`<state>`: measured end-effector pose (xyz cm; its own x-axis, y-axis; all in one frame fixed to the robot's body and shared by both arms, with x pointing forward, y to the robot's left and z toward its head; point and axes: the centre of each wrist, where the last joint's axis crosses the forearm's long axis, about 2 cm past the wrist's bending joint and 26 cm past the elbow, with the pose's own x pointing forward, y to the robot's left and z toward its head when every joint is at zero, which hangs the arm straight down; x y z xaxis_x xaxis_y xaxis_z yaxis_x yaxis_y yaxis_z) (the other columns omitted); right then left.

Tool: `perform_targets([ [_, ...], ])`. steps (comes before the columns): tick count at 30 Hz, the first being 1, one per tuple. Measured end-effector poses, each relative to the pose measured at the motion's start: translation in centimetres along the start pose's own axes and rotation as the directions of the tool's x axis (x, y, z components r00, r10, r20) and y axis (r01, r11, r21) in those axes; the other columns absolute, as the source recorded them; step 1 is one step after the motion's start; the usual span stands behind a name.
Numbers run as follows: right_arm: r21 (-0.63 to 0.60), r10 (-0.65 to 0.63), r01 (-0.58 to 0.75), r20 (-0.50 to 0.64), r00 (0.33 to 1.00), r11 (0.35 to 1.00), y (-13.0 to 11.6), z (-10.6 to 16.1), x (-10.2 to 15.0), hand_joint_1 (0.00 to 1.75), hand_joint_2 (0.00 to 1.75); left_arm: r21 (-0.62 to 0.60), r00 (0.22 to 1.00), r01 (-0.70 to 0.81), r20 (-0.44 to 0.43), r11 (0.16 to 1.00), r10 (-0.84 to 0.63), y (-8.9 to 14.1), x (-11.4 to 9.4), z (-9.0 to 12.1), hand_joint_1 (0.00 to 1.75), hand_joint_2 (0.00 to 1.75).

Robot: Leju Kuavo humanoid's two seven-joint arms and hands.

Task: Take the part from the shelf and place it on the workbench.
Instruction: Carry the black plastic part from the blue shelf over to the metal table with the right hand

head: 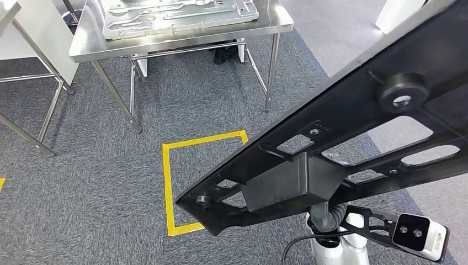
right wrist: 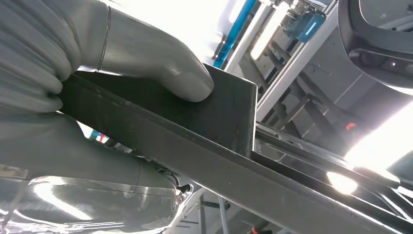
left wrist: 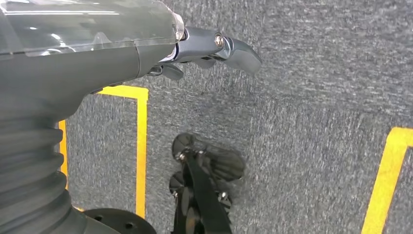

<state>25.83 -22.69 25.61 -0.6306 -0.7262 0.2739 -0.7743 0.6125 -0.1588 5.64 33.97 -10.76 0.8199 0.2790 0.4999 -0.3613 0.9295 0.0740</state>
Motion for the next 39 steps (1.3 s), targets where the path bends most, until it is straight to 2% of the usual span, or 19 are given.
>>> perform_targets([
  [39, -0.003, -0.035, 0.035, 0.019, 0.999, 0.999, 0.03, 0.22, 0.00, 1.75, 1.75, 0.001, 1.000, -0.002, -0.004, 1.000, 0.002, 0.05, -0.29, 0.11, 0.00, 1.75],
])
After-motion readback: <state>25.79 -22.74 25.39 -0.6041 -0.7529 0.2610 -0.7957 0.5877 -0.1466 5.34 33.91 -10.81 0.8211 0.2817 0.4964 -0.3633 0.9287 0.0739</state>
